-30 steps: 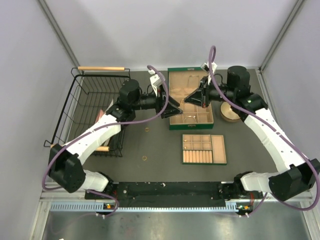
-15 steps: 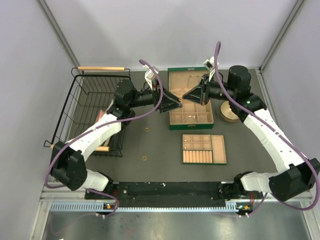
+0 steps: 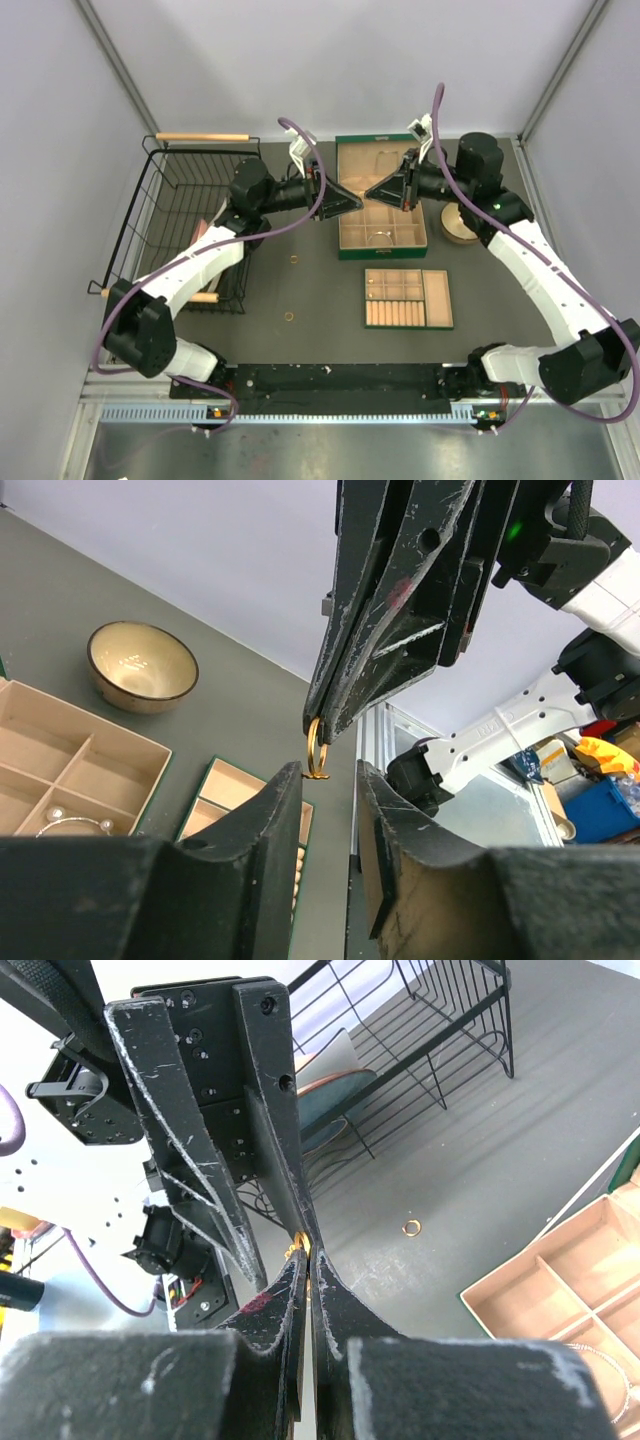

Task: Organize the mixed jewelry

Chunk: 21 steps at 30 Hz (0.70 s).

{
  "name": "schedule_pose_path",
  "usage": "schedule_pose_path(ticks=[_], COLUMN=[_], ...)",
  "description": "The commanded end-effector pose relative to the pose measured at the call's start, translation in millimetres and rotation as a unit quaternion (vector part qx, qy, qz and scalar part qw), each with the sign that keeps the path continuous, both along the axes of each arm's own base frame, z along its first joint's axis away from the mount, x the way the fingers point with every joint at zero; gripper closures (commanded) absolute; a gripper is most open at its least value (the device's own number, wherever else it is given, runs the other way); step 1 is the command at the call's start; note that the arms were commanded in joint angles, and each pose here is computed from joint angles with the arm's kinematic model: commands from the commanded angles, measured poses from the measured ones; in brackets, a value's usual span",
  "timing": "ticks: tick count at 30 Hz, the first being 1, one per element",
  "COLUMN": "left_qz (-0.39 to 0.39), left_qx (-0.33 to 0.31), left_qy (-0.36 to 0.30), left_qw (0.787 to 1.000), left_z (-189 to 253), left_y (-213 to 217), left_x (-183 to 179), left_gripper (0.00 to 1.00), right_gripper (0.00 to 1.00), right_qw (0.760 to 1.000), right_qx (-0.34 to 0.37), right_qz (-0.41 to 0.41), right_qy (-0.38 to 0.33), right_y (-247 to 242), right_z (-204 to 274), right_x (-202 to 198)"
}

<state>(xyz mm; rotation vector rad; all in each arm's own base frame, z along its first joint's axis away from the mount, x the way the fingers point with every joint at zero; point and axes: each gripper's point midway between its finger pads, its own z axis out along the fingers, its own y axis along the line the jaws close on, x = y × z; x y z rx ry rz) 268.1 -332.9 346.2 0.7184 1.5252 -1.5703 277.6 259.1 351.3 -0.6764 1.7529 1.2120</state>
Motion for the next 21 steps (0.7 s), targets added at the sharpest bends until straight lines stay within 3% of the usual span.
schedule_pose_path(ticks=[1,7,14,18,21], left_qz=[-0.002,-0.004,-0.005,-0.001,0.001], left_qx=[-0.013,-0.013,-0.011,-0.006,0.002], left_qy=[-0.018,-0.01,-0.001,0.005,-0.005], left_qw=[1.0,1.0,1.0,1.0,1.0], left_z=[10,9,6,2,0], left_y=[0,-3,-5,-4,-4], left_x=[1,4,8,10,9], left_gripper=[0.69,0.71,0.84,1.0,1.0], right_gripper=[1.0,1.0,1.0,1.0,0.96], right_qw=[1.0,1.0,1.0,0.999,0.999], right_qx=[0.016,0.016,0.016,0.016,0.015], right_qz=[0.003,0.002,0.0,-0.001,-0.002], right_qy=[-0.025,-0.024,-0.027,-0.033,-0.038], right_y=[-1,-2,-4,-5,-6], right_z=[13,9,7,8,10], right_x=[-6,-6,-9,-11,-12])
